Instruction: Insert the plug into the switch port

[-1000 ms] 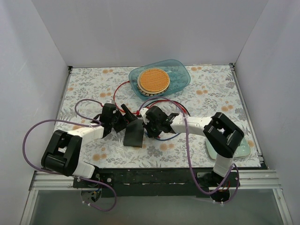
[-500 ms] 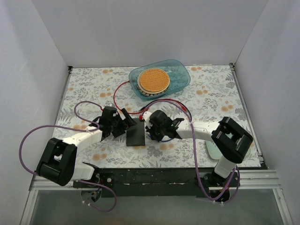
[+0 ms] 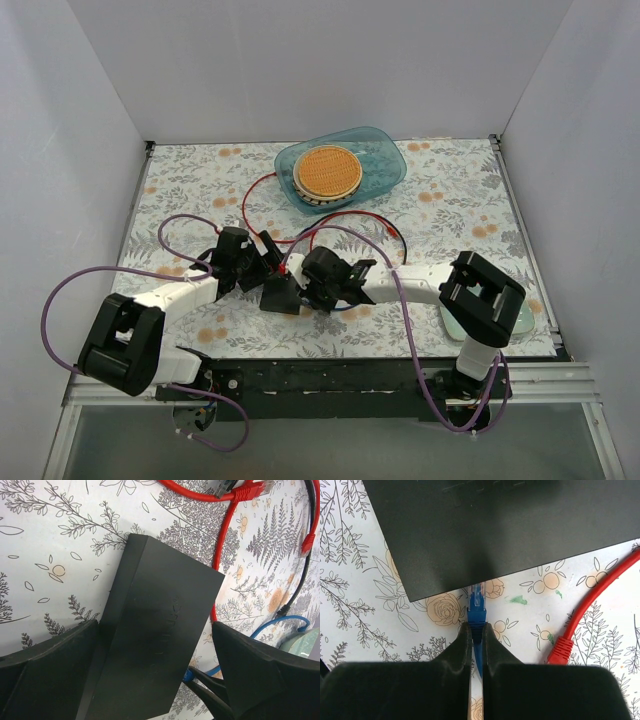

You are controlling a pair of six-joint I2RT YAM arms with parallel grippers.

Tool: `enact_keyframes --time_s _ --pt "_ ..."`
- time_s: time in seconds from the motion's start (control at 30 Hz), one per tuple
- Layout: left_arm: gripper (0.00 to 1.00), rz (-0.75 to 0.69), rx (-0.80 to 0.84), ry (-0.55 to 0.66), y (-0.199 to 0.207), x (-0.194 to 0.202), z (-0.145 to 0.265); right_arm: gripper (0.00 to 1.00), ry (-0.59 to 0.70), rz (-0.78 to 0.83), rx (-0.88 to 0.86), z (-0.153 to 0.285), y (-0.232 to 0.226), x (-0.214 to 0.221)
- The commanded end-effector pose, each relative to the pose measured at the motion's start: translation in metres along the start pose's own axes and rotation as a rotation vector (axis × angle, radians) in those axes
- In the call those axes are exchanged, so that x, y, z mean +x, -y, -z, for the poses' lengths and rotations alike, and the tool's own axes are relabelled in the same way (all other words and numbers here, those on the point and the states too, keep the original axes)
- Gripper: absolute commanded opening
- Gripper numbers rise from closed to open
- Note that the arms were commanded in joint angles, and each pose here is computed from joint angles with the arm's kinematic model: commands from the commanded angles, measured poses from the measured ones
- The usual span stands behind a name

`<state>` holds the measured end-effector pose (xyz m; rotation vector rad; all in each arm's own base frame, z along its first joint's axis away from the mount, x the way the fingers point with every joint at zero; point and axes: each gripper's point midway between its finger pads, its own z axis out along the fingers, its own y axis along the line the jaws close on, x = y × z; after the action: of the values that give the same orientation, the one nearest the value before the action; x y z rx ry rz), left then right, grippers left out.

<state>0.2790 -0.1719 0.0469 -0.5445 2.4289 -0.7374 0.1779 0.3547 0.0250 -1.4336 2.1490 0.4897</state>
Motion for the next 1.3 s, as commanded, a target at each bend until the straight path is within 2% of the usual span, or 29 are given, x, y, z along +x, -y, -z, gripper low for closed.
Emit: enact_keyframes --time_s 0.0,0.37,0.67,0.87,1.27 --pt "0.97 -0.046 -0.091 0.0 -0.02 0.003 0.004 0.01 0.064 0.06 -0.031 0.002 -0.006 -0.026" --pt "0.94 -0.067 -0.126 0.02 -0.027 0.0 0.011 0.01 0.074 0.119 -0.043 -0.002 -0.019 -0.032" --pt "0.91 -0.039 -0.134 0.06 -0.032 -0.01 0.026 0.01 0.021 0.15 0.014 -0.004 -0.015 -0.003" --pt "0.86 -0.032 -0.101 0.035 -0.035 -0.001 0.026 0.01 0.031 0.158 0.044 -0.002 -0.016 0.0" --pt "0.84 -0.017 -0.05 -0.006 -0.034 0.009 0.02 0.01 0.017 0.19 0.108 0.0 -0.012 0.008"
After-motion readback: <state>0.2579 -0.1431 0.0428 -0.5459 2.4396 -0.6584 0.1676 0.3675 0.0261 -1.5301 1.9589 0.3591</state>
